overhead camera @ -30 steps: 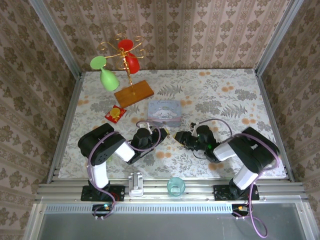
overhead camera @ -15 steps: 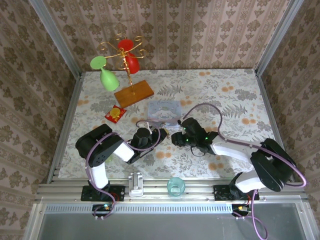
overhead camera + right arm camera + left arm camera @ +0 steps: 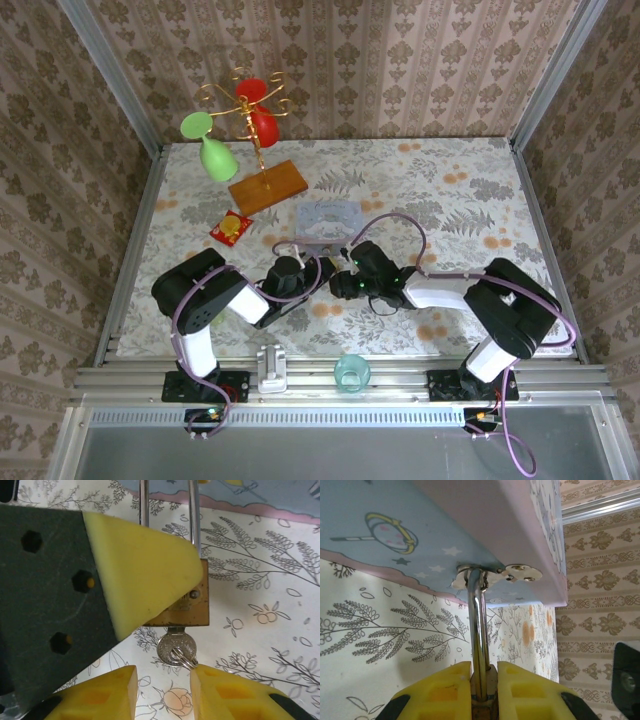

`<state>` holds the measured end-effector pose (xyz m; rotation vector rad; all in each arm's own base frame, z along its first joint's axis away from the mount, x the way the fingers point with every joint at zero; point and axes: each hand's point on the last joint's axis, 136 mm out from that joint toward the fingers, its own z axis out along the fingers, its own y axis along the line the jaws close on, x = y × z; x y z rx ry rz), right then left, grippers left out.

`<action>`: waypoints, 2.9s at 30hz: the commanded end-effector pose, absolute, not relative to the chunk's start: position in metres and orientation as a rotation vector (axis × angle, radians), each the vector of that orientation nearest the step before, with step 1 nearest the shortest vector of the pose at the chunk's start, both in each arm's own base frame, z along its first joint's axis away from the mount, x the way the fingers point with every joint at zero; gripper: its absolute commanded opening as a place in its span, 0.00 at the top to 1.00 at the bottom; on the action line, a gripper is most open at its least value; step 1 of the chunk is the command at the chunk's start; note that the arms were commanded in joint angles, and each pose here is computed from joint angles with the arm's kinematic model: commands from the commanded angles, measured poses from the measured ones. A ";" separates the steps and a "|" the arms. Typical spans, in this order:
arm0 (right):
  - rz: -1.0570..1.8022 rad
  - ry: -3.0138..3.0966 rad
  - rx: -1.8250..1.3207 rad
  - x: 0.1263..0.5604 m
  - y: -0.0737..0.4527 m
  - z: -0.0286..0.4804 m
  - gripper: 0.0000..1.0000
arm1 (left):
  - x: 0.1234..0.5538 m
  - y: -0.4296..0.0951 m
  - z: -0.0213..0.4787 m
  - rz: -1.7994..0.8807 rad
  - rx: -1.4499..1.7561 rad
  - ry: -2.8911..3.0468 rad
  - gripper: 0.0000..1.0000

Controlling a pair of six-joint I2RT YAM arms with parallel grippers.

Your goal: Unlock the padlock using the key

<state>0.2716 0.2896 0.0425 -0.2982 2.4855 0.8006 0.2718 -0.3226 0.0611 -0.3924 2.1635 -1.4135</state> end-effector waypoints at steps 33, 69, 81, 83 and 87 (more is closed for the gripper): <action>0.899 2.315 -0.195 0.295 0.282 0.065 0.83 | 0.266 -0.340 0.086 -1.554 -0.386 2.068 1.00; 0.584 2.210 -0.528 0.279 0.267 0.064 0.59 | 0.265 -0.339 0.093 -1.578 -0.403 2.050 1.00; 0.368 2.105 -0.652 0.284 0.269 0.062 0.60 | 0.265 -0.343 0.091 -1.593 -0.412 2.058 1.00; 0.330 2.098 -0.687 0.285 0.272 0.061 0.60 | 0.265 -0.343 0.091 -1.595 -0.415 2.057 1.00; 0.306 2.085 -0.699 0.289 0.275 0.061 0.63 | 0.264 -0.343 0.092 -1.600 -0.418 2.056 1.00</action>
